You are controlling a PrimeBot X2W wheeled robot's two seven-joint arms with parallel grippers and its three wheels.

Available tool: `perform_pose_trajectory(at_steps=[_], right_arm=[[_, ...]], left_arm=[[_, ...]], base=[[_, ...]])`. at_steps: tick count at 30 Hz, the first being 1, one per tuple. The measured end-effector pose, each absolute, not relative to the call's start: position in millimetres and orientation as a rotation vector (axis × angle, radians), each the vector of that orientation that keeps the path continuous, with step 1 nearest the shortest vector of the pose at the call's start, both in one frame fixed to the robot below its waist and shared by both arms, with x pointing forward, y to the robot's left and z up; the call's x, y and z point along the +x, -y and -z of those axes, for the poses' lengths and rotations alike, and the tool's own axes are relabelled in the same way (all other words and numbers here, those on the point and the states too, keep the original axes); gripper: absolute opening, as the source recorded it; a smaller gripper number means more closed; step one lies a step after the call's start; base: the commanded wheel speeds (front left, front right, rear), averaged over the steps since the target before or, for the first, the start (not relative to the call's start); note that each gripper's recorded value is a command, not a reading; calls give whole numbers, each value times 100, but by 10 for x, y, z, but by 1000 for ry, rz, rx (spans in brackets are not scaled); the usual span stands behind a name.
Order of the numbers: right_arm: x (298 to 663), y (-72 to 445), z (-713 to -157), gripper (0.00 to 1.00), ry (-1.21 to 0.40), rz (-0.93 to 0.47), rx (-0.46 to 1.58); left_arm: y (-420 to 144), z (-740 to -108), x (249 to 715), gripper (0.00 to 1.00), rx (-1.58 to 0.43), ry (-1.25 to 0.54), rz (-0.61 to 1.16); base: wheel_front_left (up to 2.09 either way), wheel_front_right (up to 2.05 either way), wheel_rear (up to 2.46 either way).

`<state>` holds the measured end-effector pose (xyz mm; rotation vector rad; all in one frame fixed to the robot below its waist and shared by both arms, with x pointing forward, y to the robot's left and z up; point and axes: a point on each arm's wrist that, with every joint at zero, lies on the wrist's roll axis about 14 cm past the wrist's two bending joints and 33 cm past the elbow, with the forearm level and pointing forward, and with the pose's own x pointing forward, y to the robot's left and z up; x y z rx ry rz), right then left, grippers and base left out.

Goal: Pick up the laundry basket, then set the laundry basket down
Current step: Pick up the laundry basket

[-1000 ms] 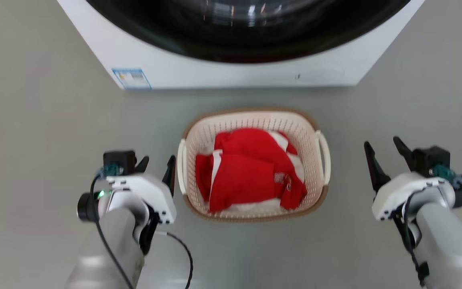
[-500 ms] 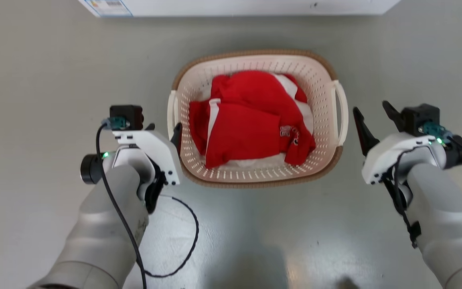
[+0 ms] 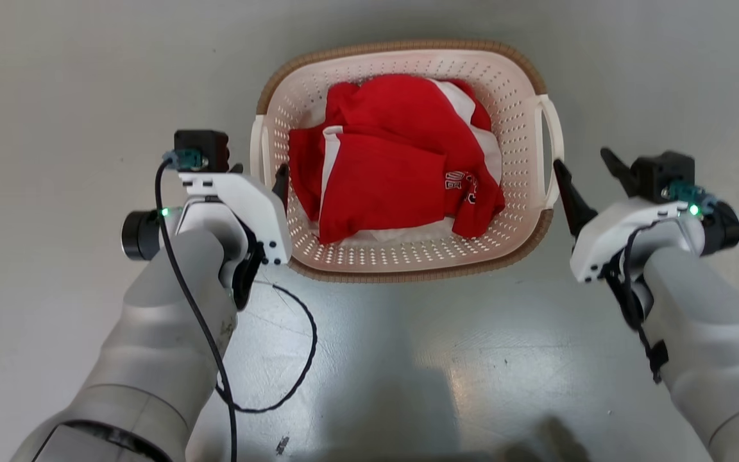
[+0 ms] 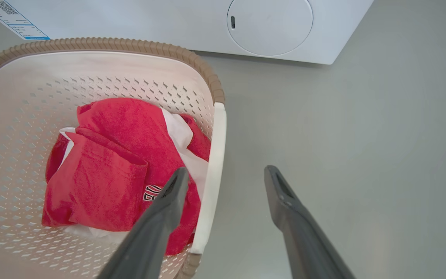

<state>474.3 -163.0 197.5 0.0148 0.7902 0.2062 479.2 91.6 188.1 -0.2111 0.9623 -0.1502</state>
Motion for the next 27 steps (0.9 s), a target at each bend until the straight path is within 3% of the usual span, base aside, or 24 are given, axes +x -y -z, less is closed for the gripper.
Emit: perform_pose_trajectory(at_steps=[6, 27], right_arm=[[4888, 1596, -1914, 100, -780, -206, 29], [4900, 1553, -1641, 100, -851, -191, 60]], left_arm=[[-895, -1774, 4854, 100, -199, -976, 153], [-893, -1523, 4844, 100, -141, -1052, 172]], base=[[0, 0, 0], [0, 0, 0]])
